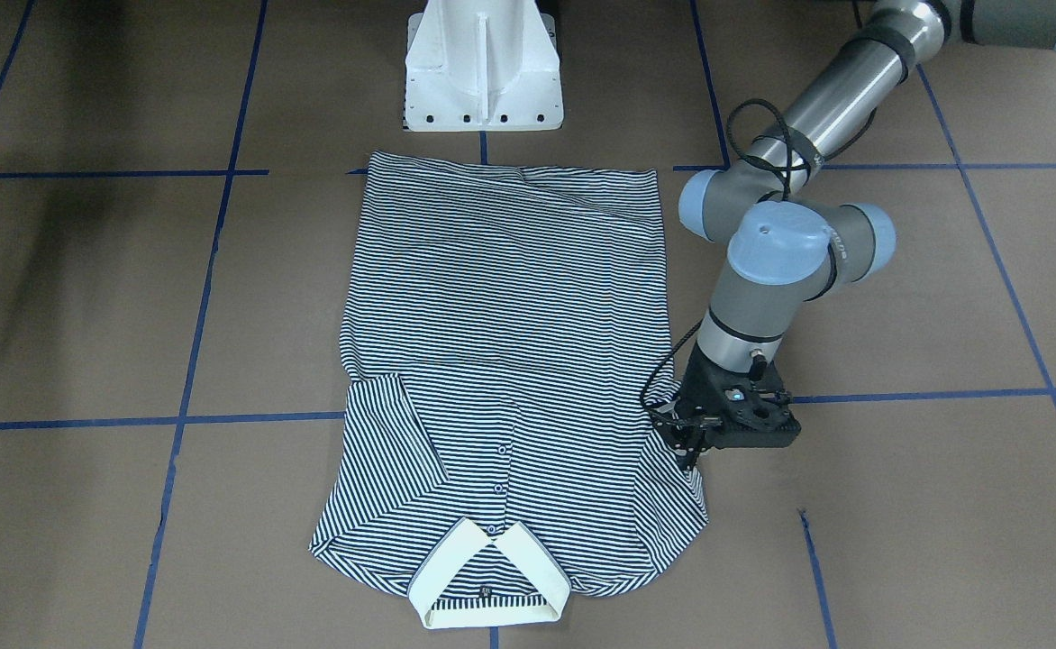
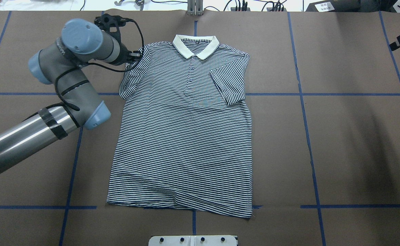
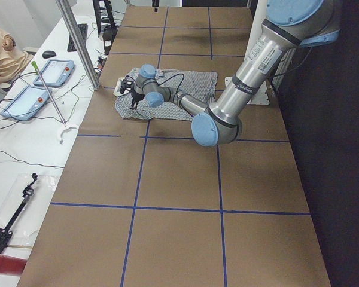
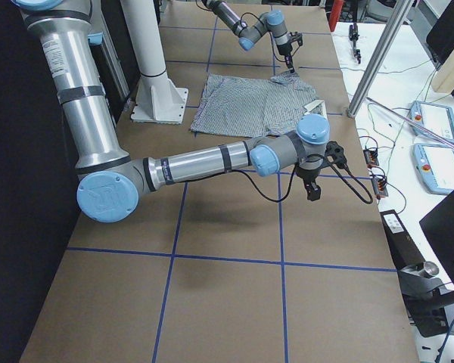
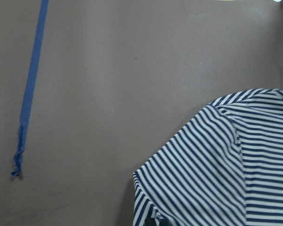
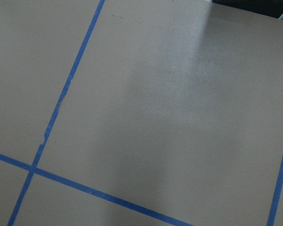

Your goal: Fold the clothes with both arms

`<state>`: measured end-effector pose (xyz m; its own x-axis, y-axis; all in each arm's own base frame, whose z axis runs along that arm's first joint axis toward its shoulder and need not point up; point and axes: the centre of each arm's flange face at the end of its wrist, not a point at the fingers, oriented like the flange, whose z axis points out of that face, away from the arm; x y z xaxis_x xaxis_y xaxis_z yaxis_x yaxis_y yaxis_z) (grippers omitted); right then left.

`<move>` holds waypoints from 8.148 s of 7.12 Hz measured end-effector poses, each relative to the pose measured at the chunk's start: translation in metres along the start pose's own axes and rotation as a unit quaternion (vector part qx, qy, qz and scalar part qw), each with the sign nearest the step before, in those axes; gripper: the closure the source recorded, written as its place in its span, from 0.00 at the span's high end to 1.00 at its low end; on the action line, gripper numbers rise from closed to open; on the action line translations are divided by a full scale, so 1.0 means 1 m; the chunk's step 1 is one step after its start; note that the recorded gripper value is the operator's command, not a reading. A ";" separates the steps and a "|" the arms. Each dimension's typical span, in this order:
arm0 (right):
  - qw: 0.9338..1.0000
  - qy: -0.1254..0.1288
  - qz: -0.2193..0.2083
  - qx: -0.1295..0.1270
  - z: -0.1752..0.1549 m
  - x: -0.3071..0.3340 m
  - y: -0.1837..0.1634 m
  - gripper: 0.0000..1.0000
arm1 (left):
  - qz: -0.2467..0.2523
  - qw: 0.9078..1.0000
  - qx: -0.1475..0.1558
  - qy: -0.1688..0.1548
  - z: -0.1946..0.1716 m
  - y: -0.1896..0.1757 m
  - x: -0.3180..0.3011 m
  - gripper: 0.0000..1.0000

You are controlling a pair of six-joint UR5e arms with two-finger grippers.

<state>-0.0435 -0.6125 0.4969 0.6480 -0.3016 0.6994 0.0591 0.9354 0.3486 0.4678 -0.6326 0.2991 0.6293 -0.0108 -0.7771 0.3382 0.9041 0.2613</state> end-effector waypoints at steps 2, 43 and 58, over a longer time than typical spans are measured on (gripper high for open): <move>1.000 0.000 0.001 0.000 0.000 0.000 0.000 1.00 | -0.021 0.999 -0.015 -0.021 0.003 0.013 0.072 0.00; 0.941 0.046 0.331 0.047 0.149 -0.582 0.315 0.61 | 0.024 0.987 -0.160 0.020 -0.130 0.386 -0.051 0.00; 0.950 0.058 0.299 0.065 0.126 -0.553 0.316 0.00 | 0.026 0.983 -0.176 0.040 -0.198 0.364 -0.029 0.00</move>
<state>-0.4791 -0.1738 0.2988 0.6163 0.3055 0.7258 -0.4353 0.9003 -0.0094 0.4336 -0.2188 0.3033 0.5774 0.0604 -0.8142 0.0354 0.9945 0.0988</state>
